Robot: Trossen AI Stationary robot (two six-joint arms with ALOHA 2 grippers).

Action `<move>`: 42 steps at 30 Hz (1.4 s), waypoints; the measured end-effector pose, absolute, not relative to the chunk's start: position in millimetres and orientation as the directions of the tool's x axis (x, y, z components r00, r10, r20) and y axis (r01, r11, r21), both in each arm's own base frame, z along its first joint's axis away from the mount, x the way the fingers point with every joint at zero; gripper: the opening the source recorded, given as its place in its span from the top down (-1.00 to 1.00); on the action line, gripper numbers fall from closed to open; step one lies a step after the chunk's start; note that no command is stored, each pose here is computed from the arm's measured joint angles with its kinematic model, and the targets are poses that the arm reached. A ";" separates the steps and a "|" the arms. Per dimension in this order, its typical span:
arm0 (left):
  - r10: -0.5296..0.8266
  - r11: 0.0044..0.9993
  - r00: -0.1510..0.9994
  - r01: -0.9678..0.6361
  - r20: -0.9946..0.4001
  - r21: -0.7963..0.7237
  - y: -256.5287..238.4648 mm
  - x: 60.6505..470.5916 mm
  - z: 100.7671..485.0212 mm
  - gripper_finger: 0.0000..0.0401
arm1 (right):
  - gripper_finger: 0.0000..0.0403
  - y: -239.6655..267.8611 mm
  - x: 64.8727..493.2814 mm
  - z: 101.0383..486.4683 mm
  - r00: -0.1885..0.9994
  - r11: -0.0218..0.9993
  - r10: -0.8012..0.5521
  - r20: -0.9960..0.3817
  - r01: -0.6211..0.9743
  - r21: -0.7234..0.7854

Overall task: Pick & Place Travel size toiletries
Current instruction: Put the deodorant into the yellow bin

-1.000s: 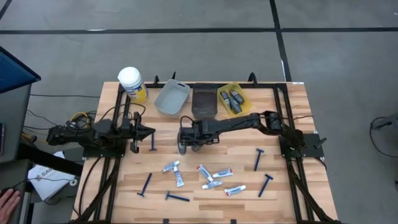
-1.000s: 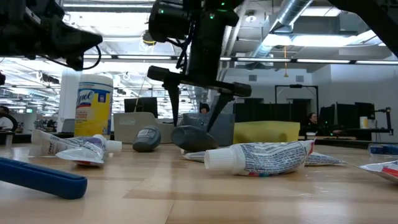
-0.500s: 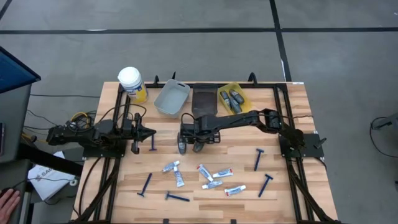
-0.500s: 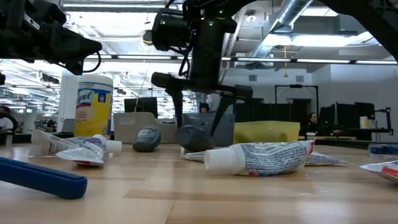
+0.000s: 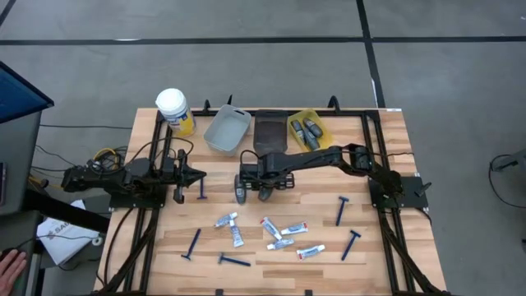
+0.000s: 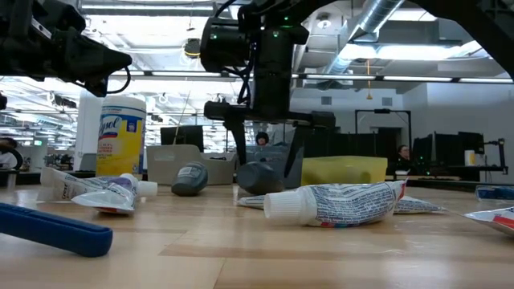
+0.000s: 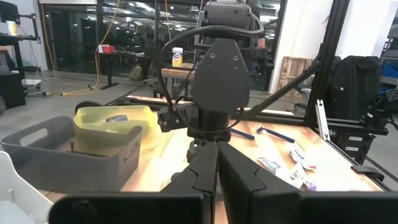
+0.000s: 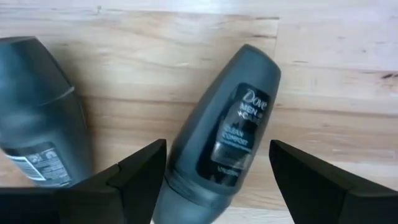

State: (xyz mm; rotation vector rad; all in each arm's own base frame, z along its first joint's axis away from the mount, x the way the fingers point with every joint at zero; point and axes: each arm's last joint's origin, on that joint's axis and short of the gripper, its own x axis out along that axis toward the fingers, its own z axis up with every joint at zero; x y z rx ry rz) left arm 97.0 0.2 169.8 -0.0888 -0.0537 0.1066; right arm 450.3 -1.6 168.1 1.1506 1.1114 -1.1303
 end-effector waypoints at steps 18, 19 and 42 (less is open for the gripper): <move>0.109 0.990 0.993 -0.105 0.048 -0.091 0.3 97.0 169.7 0.95 | -0.35 7.3 447.0 142.5 0.125 0.074 -0.032 -0.992 0.990 0.123; 0.109 0.990 0.993 -0.105 0.048 -0.091 0.3 97.0 169.7 0.95 | -0.33 6.9 447.0 142.5 0.124 0.077 -0.032 -0.992 0.990 0.122; 0.110 0.990 0.993 -0.105 0.049 -0.091 0.3 97.0 169.8 0.95 | 0.01 -8.0 441.7 157.3 0.124 0.224 0.027 -0.992 0.966 0.127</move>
